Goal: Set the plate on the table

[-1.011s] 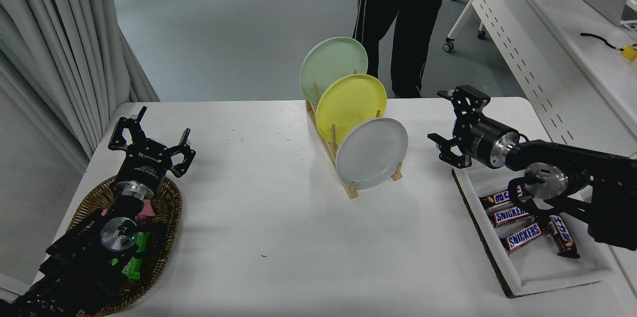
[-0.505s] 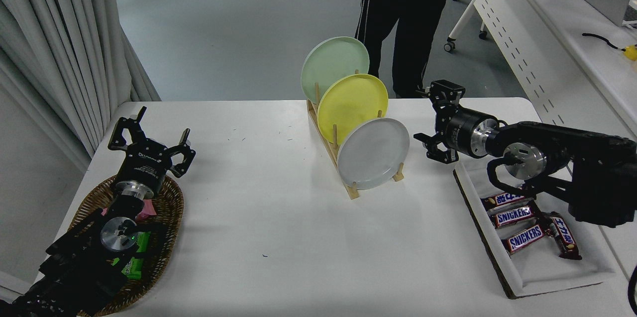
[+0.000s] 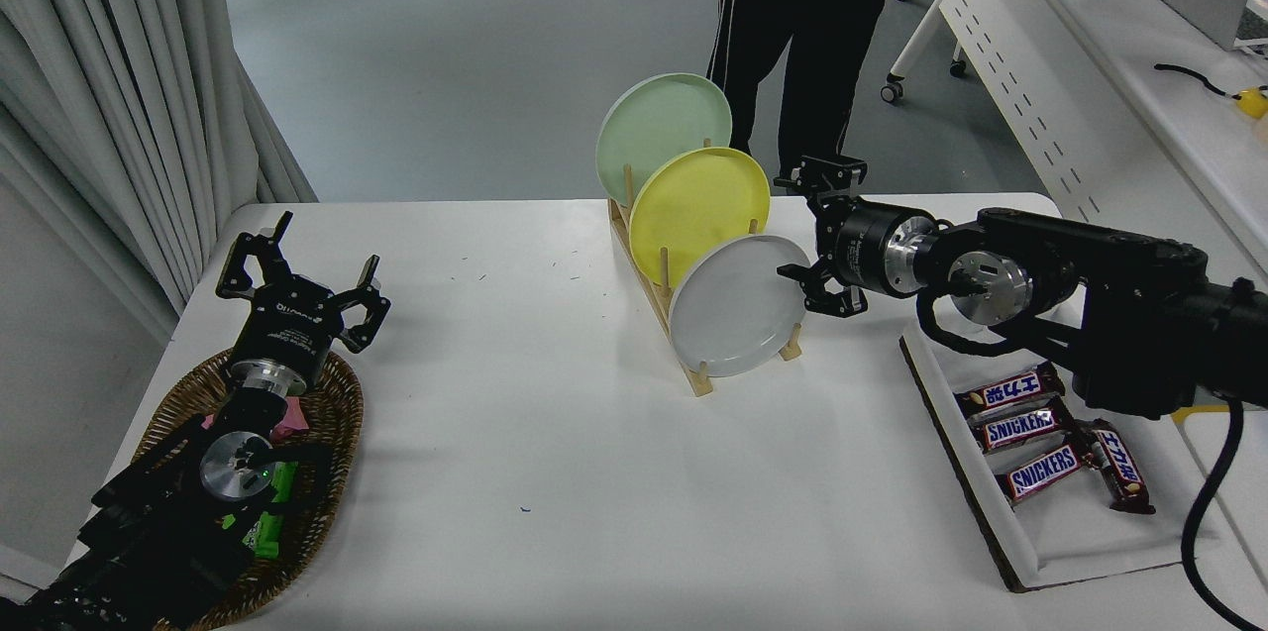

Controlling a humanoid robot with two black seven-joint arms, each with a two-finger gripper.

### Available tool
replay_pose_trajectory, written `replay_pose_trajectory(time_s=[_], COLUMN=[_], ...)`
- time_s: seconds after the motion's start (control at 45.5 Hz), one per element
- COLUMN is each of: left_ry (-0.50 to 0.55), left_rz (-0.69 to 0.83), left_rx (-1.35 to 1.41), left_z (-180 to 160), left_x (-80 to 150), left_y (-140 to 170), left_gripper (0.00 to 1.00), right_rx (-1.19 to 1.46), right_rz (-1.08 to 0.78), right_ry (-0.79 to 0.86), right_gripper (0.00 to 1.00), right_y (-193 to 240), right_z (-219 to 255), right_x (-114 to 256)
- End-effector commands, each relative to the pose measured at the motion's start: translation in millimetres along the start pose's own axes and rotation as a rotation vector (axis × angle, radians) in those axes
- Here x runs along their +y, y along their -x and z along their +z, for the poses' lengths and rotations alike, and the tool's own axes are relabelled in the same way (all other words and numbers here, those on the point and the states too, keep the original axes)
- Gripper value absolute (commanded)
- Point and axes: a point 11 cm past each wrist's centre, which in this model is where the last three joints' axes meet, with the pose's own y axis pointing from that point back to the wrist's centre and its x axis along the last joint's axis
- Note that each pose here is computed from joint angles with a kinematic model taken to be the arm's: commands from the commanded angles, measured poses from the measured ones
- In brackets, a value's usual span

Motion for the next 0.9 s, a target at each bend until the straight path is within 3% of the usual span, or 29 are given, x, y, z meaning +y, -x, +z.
replay_pose_trajectory(time_s=[0.0,0.374,0.505,0.813,0.879], left_ry=[0.0,0.0,0.0,0.0,0.0], left_rz=[0.0,0.0,0.0,0.0,0.0], left_rx=[0.0,0.0,0.0,0.0,0.0], left_z=[0.0,0.0,0.0,0.0,0.0], left_x=[0.0,0.0,0.0,0.0,0.0], left_y=[0.0,0.0,0.0,0.0,0.0], left_gripper=[1.0,1.0,1.0,1.0,1.0], right_rx=[0.022,0.079,0.074,-0.014,-0.034], right_rz=[-0.025,0.014,0.014,0.017,0.021], right_ry=[0.01,-0.017,-0.014,0.018,0.021], right_gripper=[1.0,1.0,0.79,0.79,0.73], right_y=[13.1,8.8,9.0,5.3,3.8], right_z=[1.2,-7.0,-6.1,4.5,4.4], right_x=[-6.1,-17.3,-17.6,-17.3,-16.7])
